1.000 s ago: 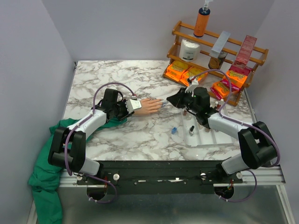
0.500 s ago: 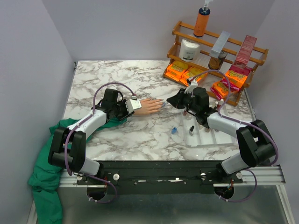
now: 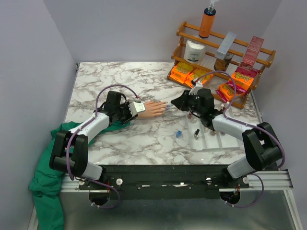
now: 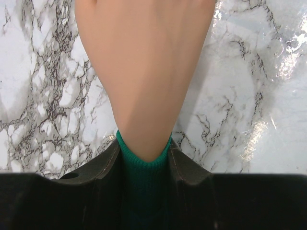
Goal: Paint the nails
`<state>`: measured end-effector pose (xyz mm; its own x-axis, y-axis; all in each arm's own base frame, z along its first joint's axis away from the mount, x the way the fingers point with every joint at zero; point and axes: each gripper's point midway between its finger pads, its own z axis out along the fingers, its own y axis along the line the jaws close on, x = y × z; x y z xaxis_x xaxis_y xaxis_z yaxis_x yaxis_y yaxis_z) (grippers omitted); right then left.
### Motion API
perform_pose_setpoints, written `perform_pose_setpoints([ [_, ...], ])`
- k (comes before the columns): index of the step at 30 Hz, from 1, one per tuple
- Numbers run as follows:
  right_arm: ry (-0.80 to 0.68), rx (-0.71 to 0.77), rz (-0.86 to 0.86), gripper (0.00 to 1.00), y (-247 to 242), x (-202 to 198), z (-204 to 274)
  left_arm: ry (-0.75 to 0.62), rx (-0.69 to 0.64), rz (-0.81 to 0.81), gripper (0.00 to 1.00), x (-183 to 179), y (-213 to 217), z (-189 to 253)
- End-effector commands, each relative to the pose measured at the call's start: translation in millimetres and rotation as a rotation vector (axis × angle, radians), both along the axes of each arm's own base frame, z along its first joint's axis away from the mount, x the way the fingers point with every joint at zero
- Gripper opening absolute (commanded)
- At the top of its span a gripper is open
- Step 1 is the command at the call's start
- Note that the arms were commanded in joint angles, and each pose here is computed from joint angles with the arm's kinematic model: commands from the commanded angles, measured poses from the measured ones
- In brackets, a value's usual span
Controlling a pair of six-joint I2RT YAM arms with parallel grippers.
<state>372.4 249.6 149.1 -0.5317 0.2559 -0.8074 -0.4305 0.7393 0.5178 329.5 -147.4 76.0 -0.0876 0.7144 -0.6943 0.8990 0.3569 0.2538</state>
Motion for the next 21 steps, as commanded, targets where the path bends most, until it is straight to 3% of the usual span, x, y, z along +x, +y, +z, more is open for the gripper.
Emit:
perform_pose_setpoints([
  [1,0.001,-0.02,-0.024,0.01,1.5,9.2,2.6,-0.015,-0.069,-0.02,0.0,6.7,-13.3,18.1],
  [21,-0.007,-0.02,-0.027,0.01,-0.7,6.7,5.6,-0.012,-0.067,-0.021,0.0,6.9,-13.3,17.2],
])
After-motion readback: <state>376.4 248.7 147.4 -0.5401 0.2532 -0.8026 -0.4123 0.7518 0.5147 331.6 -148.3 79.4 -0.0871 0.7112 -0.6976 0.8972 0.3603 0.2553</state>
